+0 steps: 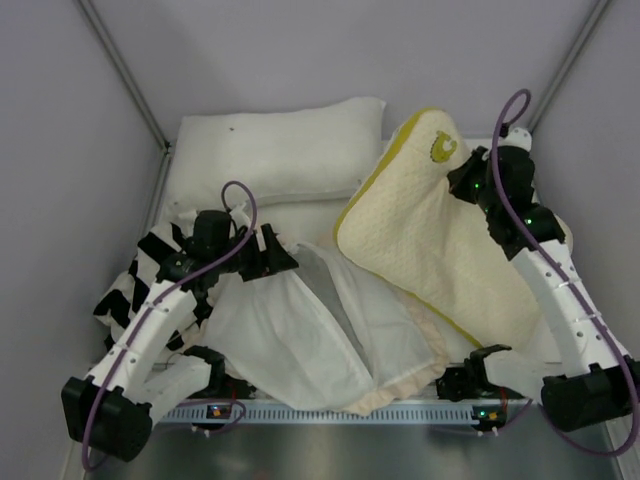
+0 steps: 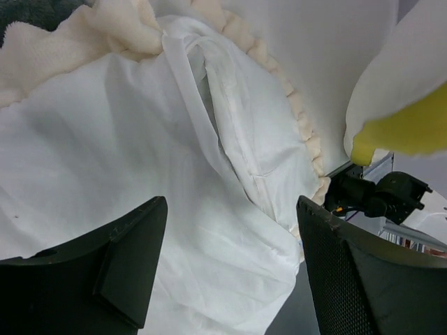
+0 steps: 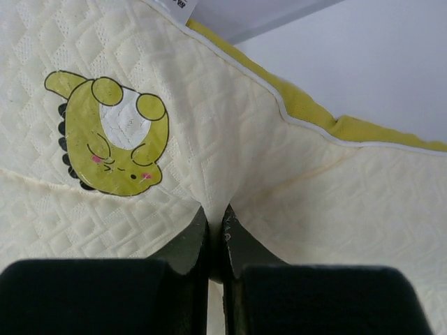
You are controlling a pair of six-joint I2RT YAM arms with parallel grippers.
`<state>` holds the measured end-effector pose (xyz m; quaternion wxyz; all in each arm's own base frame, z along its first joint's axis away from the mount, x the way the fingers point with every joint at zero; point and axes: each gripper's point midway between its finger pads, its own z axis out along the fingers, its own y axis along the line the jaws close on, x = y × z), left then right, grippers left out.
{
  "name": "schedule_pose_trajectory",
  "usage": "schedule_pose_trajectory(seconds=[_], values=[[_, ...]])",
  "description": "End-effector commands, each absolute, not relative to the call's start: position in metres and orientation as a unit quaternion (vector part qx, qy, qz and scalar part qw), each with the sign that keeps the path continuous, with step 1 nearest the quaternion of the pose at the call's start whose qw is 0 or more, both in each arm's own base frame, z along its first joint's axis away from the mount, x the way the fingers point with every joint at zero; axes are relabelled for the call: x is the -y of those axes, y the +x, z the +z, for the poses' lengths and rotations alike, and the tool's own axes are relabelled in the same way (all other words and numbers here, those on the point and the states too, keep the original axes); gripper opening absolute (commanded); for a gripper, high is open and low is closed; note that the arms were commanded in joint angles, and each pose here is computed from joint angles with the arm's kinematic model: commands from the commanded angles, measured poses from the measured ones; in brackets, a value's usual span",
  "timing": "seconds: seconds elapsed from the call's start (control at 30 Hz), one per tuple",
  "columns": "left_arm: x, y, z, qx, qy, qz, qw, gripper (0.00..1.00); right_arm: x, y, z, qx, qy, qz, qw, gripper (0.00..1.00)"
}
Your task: Remove the pillowcase from the pillow
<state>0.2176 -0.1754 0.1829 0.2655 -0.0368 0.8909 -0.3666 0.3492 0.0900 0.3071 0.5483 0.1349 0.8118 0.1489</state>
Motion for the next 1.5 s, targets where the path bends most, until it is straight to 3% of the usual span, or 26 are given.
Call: schedule_pose_trajectory(seconds=[0.0,0.13,0.33,0.43,0.47,0.53,0.57,0.8,0.87,0.9,1.1,1.2,1.47], values=[[0.178,0.229,0.189,-0.882,-0.03,-0.374,0.286,0.79,-0.056,0.374,0.381,-0.739,0.19,0.178,0.621,0.0],[0.182,0.233,0.186,-0.882,-0.023,-0.377,0.281,0.78,0.021,0.392,0.381,-0.713,0.292,0.163,0.617,0.0],[0.191,0.246,0.181,-0.883,-0.014,-0.387,0.267,0.75,0.07,0.422,0.36,-0.708,0.347,0.143,0.598,0.0],[0.198,0.257,0.181,-0.881,-0.004,-0.394,0.261,0.56,0.079,0.435,0.344,-0.711,0.358,0.137,0.589,0.0],[0.202,0.259,0.184,-0.879,0.003,-0.401,0.259,0.39,0.082,0.44,0.334,-0.716,0.362,0.135,0.581,0.0],[0.206,0.27,0.185,-0.878,0.004,-0.405,0.256,0.19,0.085,0.447,0.328,-0.716,0.367,0.135,0.578,0.0],[0.21,0.28,0.2,-0.871,0.008,-0.411,0.268,0.0,0.092,0.451,0.319,-0.717,0.378,0.126,0.573,0.0],[0.231,0.35,0.267,-0.844,0.039,-0.421,0.329,0.0,0.12,0.468,0.297,-0.703,0.417,0.092,0.568,0.0],[0.239,0.367,0.267,-0.848,0.041,-0.424,0.316,0.0,0.126,0.473,0.289,-0.706,0.423,0.085,0.562,0.0],[0.244,0.379,0.295,-0.833,0.052,-0.435,0.337,0.0,0.129,0.475,0.286,-0.707,0.424,0.079,0.56,0.0],[0.277,0.401,0.36,-0.788,0.084,-0.506,0.34,0.0,0.149,0.476,0.265,-0.711,0.438,0.055,0.547,0.0],[0.293,0.392,0.39,-0.768,0.105,-0.53,0.344,0.0,0.159,0.473,0.252,-0.708,0.455,0.044,0.538,0.0],[0.353,0.314,0.479,-0.664,0.218,-0.639,0.322,0.0,0.163,0.473,0.22,-0.711,0.483,0.043,0.509,0.0]])
